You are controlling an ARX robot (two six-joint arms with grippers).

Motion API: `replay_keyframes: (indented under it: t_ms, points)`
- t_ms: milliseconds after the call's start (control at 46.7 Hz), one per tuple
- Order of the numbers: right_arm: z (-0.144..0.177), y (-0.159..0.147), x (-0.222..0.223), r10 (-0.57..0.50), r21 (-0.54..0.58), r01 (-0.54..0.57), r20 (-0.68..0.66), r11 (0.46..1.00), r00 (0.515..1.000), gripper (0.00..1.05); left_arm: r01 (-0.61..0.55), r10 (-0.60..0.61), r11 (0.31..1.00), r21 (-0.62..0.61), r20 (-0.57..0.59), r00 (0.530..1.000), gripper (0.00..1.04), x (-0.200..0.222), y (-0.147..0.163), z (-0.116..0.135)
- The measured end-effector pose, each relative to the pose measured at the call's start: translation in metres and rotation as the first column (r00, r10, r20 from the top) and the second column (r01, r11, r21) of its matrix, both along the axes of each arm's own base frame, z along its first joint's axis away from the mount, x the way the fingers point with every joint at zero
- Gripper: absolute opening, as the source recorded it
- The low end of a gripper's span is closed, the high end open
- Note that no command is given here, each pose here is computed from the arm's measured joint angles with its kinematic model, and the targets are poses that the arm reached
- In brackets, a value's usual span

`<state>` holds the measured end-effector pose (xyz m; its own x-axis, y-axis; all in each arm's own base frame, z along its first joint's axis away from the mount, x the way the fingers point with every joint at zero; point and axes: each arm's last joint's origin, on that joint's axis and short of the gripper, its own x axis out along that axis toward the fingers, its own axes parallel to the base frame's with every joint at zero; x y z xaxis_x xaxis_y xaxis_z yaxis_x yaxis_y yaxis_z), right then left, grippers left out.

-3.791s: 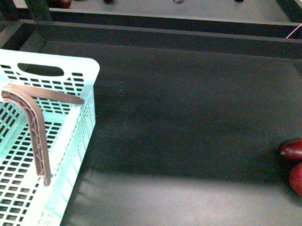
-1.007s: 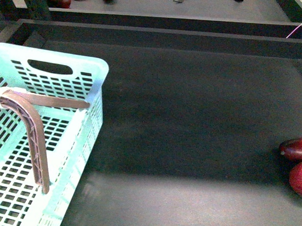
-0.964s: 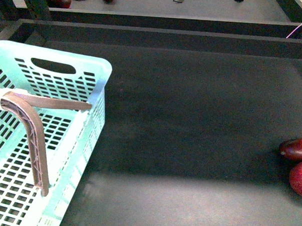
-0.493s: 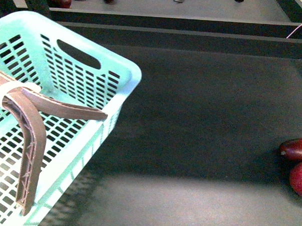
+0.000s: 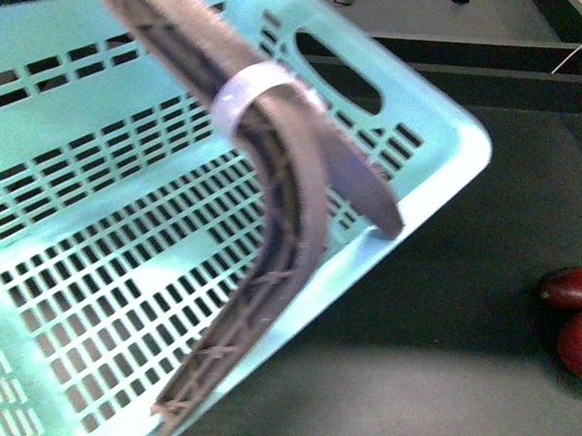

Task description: Pick apple with right arm and hold basket with left

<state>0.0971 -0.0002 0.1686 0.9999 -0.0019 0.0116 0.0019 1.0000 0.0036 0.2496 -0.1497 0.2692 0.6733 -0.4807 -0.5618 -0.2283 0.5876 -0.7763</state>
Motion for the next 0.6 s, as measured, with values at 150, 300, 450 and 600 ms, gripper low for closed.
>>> replay_keyframes:
  t_ms: [150, 300, 450, 600]
  points:
    - [0.0, 0.0, 0.0, 0.0, 0.0, 0.0, 0.0, 1.0, 1.0, 0.96, 0.106, -0.105, 0.994, -0.01, 0.02, 0.994, 0.07, -0.015, -0.032, 0.008]
    - [0.0, 0.0, 0.0, 0.0, 0.0, 0.0, 0.0, 1.0, 1.0, 0.96, 0.17, -0.171, 0.985, 0.022, 0.044, 0.984, 0.07, -0.023, -0.049, 0.008]
    - [0.0, 0.0, 0.0, 0.0, 0.0, 0.0, 0.0, 1.0, 1.0, 0.96, 0.214, -0.215, 0.976, 0.034, 0.063, 0.974, 0.07, -0.027, -0.056, 0.009]
    - [0.0, 0.0, 0.0, 0.0, 0.0, 0.0, 0.0, 1.0, 1.0, 0.96, 0.217, -0.219, 0.976, 0.034, 0.064, 0.974, 0.07, -0.028, -0.056, 0.01]
